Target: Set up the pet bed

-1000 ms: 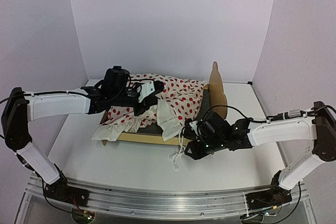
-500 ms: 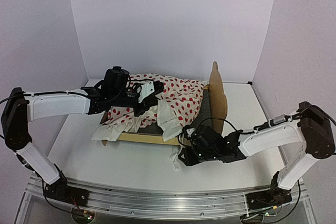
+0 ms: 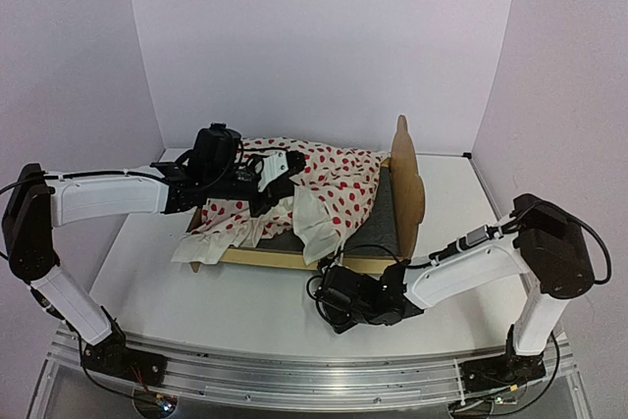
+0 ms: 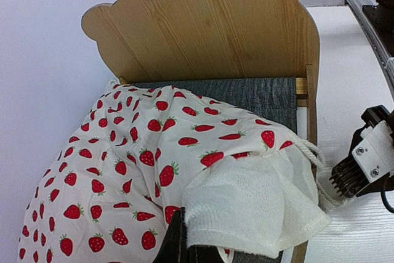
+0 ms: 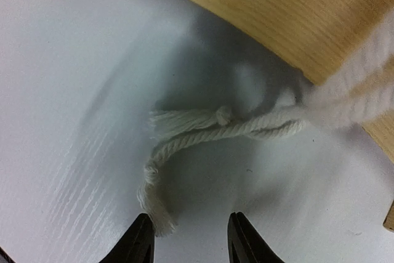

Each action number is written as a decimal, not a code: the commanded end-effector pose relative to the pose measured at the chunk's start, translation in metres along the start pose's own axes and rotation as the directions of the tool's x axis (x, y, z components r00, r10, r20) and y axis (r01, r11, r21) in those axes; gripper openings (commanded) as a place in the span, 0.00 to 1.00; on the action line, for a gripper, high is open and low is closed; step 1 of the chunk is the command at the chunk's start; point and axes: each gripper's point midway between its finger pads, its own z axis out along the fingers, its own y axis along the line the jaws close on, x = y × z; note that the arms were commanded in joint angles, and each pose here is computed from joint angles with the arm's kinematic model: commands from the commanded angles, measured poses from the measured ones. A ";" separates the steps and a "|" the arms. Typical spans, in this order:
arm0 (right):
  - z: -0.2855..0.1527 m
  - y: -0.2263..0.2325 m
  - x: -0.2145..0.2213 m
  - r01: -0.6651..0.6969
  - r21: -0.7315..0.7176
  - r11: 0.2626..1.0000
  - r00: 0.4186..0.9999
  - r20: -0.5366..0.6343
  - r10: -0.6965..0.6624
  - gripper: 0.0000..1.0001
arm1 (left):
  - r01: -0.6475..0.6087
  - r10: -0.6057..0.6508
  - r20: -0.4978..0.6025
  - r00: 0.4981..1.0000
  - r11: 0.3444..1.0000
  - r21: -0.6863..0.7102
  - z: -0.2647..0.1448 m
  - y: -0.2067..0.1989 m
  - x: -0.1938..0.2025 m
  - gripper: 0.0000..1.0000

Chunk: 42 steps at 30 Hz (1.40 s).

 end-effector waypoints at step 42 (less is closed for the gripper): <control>-0.061 -0.001 -0.041 0.134 -0.159 0.978 0.990 -0.031 -0.141 0.00 | -0.015 0.017 0.047 0.999 0.999 -0.047 -0.007 0.012 -0.012 0.00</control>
